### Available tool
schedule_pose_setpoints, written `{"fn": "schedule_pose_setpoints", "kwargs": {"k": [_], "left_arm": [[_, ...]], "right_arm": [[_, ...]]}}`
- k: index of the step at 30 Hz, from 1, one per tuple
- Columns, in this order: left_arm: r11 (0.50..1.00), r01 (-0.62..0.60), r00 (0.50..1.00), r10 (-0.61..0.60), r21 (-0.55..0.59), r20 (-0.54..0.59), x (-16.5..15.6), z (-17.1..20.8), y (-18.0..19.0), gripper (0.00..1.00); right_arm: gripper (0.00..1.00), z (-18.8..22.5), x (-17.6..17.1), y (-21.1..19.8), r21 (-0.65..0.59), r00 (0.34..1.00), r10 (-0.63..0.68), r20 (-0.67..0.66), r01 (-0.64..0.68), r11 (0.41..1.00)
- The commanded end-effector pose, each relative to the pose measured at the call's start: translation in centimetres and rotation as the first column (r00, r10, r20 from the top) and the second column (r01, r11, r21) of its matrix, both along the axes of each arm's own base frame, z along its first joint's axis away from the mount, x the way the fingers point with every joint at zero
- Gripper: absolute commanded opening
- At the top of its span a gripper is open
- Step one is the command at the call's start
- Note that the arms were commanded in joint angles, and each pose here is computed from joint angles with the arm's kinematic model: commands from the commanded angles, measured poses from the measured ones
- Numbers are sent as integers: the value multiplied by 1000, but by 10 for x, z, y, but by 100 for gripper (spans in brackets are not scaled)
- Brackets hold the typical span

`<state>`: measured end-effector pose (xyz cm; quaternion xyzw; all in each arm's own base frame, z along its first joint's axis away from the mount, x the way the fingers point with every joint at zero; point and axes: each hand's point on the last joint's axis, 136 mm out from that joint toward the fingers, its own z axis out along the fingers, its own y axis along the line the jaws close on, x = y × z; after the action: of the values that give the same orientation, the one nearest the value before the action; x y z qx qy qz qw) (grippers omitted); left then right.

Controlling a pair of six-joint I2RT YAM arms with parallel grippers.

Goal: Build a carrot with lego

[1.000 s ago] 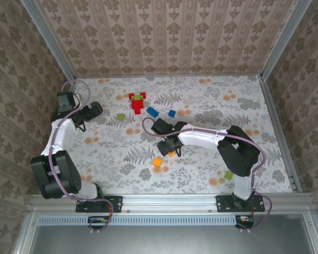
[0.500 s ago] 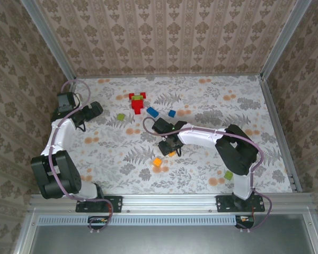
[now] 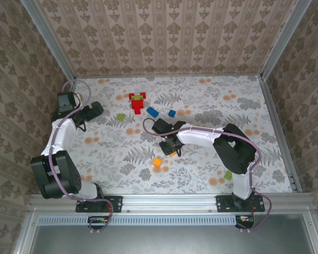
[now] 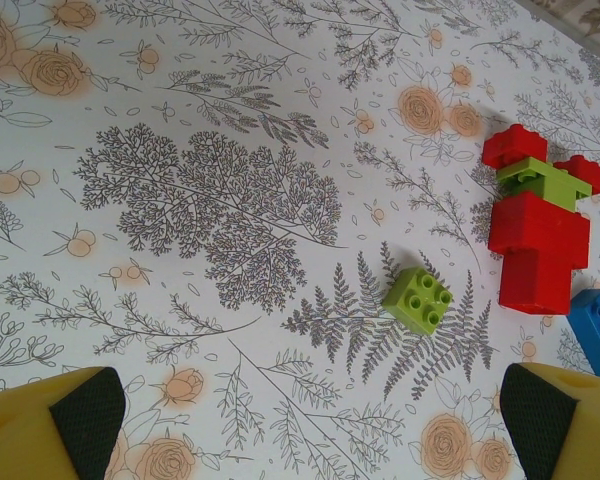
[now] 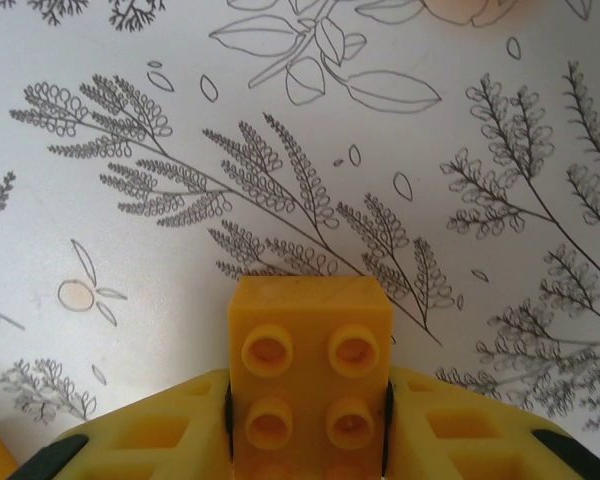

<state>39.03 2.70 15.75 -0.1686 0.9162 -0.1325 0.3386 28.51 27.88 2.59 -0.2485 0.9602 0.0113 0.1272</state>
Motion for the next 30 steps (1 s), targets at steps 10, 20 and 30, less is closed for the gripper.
{"fn": "schedule_pose_setpoints", "kwargs": {"k": [10, 20, 30], "left_arm": [[1000, 14, 1000, -15, 18, 12, 3, 8, -1, 100], [1000, 21, 1000, -21, 17, 13, 3, 9, -2, 100], [1000, 26, 1000, -26, 15, 17, 3, 10, -3, 100]], "right_arm": [[35, 78, -61, 23, 167, 968, 248, -29, -240, 956], [35, 72, -74, 52, 144, 912, 405, -68, -393, 908], [34, 47, -65, 59, 93, 894, 438, -89, -431, 898]]}}
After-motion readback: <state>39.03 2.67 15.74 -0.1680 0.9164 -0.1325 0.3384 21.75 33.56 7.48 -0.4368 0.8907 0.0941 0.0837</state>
